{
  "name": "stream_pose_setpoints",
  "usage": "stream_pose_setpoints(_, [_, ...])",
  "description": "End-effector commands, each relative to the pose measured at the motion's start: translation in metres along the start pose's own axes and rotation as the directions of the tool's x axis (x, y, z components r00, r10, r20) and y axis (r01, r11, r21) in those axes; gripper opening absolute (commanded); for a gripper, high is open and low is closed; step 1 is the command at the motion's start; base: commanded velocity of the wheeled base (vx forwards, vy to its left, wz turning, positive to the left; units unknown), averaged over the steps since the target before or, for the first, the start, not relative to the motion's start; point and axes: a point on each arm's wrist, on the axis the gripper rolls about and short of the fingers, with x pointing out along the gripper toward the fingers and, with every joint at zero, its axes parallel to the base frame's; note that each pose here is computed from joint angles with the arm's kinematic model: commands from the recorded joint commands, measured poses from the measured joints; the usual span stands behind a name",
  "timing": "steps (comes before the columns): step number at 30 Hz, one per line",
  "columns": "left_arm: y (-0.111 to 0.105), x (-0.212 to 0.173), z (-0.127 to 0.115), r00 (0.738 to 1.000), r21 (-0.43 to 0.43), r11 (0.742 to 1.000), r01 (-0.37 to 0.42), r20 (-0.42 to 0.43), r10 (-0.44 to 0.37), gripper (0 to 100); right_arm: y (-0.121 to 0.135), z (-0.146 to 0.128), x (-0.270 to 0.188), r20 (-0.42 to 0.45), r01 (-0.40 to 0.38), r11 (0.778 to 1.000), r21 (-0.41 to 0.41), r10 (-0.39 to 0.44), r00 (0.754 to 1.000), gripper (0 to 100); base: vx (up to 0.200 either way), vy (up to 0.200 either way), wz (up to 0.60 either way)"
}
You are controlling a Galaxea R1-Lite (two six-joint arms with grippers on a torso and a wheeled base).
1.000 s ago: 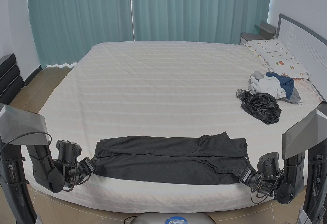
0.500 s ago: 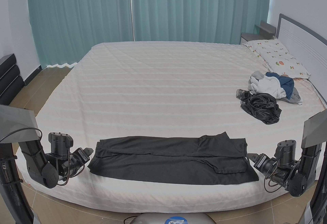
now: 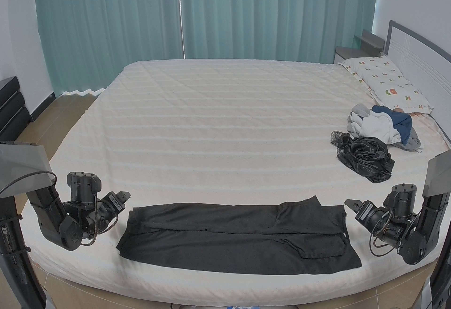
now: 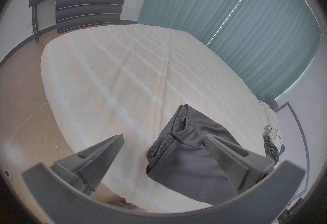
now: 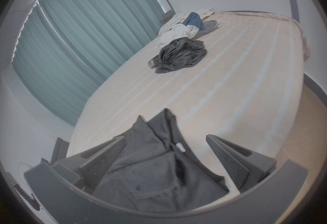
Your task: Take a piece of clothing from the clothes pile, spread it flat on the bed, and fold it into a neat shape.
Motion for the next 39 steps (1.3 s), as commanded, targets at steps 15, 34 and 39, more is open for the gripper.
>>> stream_pose_setpoints(15, [-0.021,0.064,0.018,0.958,0.095,0.990,0.101,-0.277,-0.071,100,-0.005,-0.010,0.005,-0.093,-0.016,0.997,0.071,0.022,0.995,100,0.000,0.000,0.00])
stream_pose_setpoints(34, [-0.029,0.072,0.004,0.943,0.132,0.986,0.107,-0.327,-0.059,100,-0.011,-0.017,0.011,-0.093,-0.016,0.997,0.071,0.023,0.995,100,0.000,0.000,0.00])
stream_pose_setpoints(39, [-0.028,0.073,0.002,0.937,0.137,0.986,0.092,-0.346,-0.040,0,-0.011,-0.017,0.010,-0.093,-0.016,0.997,0.071,0.023,0.995,100,0.000,0.000,0.00])
